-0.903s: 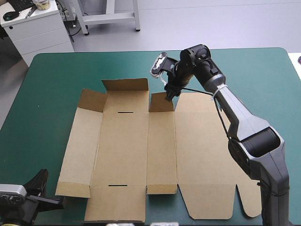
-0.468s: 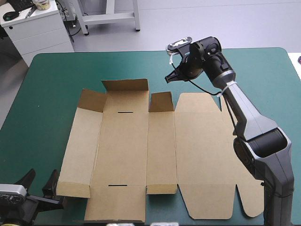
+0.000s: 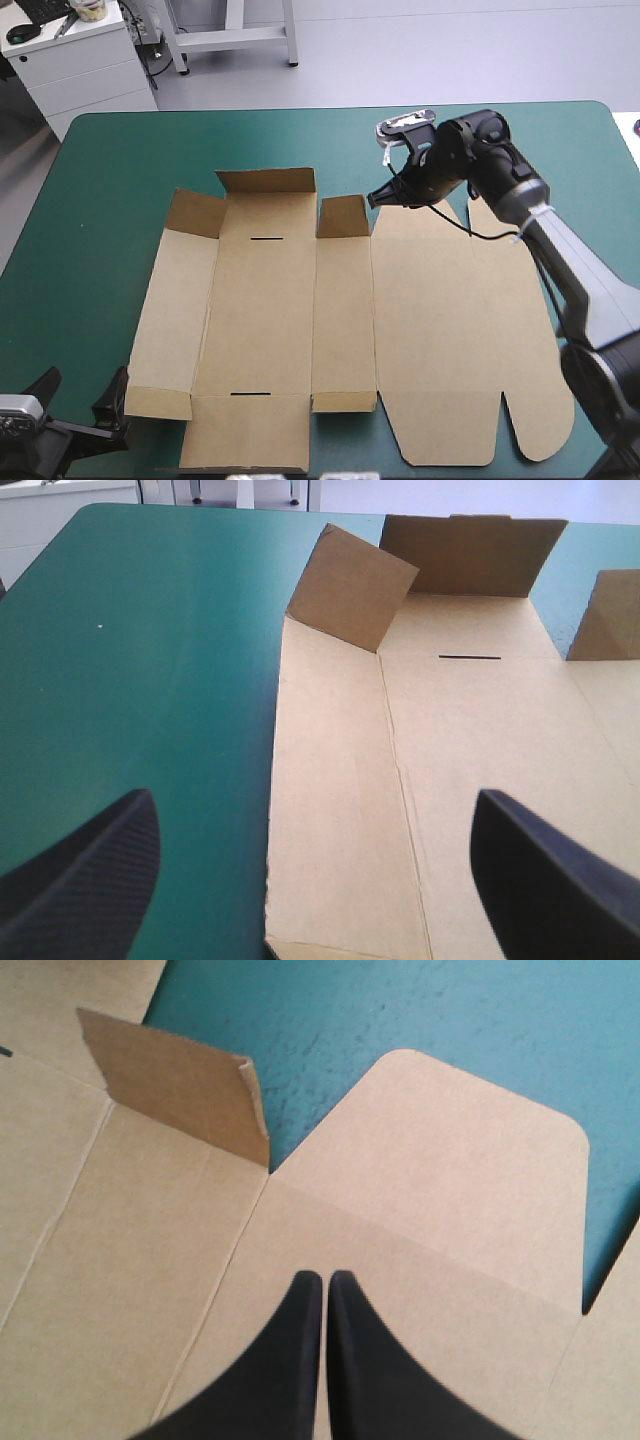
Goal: Fold the box
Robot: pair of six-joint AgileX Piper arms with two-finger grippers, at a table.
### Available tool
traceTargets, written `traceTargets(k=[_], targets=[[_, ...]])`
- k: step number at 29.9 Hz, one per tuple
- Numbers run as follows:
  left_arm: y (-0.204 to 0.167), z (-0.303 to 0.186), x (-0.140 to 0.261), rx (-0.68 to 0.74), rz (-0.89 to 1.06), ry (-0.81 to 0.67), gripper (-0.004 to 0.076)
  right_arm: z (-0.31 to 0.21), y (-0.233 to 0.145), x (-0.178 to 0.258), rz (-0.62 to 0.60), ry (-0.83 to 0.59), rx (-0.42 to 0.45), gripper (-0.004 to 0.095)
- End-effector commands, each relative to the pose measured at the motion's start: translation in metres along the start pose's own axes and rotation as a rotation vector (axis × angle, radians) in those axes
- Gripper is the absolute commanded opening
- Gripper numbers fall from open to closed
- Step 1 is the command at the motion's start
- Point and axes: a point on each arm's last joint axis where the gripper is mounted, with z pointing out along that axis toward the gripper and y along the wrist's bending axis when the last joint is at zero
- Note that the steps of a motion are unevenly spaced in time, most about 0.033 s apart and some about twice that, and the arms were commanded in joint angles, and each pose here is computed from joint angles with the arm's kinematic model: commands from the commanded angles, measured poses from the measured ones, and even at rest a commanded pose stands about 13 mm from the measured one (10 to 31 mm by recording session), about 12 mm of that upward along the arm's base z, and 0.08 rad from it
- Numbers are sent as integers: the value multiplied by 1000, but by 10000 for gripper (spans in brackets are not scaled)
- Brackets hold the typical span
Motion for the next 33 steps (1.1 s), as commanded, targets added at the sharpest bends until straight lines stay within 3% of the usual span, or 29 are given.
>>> traceTargets(k=[1, 10, 16, 25, 29, 33], targets=[[-4, -3, -31, 7, -3, 2, 598, -51, 1, 20, 11, -166, -5, -1], [-1, 59, -55, -69, 37, 419, 598, -88, 5, 112, 12, -205, -1, -1], [2, 107, -43, -99, -6, 690, 598, -109, 7, 165, 29, -239, -3, -1], [-3, 145, -32, -42, -66, 825, 598, -119, 9, 232, 61, -227, -16, -1], [12, 150, -28, -121, -98, 886, 598, -120, 10, 256, 59, -205, -17, -1], [27, 151, -31, -108, -216, 841, 598, -126, 11, 275, 53, -199, -13, -1]])
